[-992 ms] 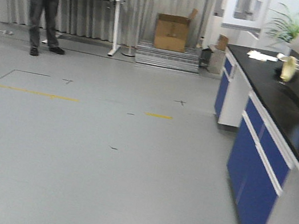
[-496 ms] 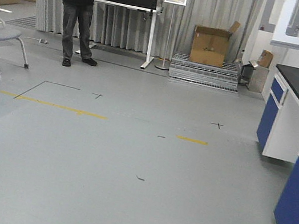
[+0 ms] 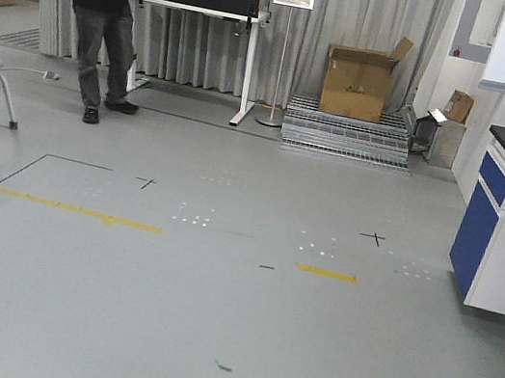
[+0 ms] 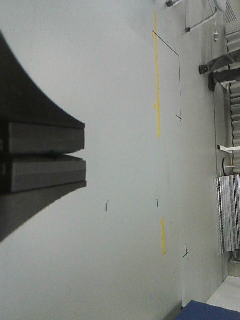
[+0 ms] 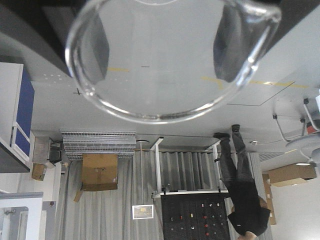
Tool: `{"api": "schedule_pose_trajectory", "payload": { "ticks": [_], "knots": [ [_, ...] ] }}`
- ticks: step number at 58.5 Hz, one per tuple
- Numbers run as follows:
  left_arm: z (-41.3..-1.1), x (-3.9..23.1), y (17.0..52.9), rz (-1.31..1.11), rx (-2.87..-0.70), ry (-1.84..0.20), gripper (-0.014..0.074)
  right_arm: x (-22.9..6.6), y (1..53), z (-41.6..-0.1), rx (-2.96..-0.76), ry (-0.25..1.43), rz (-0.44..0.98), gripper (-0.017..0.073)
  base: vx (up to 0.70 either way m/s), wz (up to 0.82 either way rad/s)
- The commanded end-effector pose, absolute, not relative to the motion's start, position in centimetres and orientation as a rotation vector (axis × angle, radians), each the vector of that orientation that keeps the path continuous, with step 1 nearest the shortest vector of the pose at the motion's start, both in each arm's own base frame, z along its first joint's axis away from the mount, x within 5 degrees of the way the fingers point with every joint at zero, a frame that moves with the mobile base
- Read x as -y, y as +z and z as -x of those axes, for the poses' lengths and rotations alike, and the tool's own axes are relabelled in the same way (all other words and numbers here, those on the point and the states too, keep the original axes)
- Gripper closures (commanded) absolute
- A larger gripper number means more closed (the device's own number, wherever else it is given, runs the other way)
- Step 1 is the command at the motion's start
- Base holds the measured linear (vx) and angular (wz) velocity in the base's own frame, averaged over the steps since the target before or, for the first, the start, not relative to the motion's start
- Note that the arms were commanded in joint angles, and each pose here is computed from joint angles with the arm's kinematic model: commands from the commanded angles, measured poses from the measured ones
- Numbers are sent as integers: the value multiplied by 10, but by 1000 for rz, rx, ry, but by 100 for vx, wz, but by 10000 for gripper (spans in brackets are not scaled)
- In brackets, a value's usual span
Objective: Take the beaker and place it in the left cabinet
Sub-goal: 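Drive the base across the room toward the white cabinet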
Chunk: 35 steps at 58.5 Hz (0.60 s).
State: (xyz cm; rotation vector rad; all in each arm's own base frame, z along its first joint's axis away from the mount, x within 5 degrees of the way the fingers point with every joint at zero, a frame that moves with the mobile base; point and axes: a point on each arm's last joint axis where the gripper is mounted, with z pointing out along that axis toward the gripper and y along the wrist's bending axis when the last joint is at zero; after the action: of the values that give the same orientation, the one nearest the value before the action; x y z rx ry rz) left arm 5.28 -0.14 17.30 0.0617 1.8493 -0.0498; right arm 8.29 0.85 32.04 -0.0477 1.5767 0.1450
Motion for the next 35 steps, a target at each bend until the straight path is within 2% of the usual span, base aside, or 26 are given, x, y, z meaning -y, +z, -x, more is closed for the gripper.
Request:
{"api": "schedule_pose_trajectory", "payload": {
  "ticks": [1,35],
  "knots": [
    [-53,3,184,-62,-1753,-68,590,-11,333,-82,-1514,155,91,563,73,-9],
    [-53,3,184,-62,-1753,-68,590,-11,333,-82,-1514,155,91,563,77,-4]
  ]
}}
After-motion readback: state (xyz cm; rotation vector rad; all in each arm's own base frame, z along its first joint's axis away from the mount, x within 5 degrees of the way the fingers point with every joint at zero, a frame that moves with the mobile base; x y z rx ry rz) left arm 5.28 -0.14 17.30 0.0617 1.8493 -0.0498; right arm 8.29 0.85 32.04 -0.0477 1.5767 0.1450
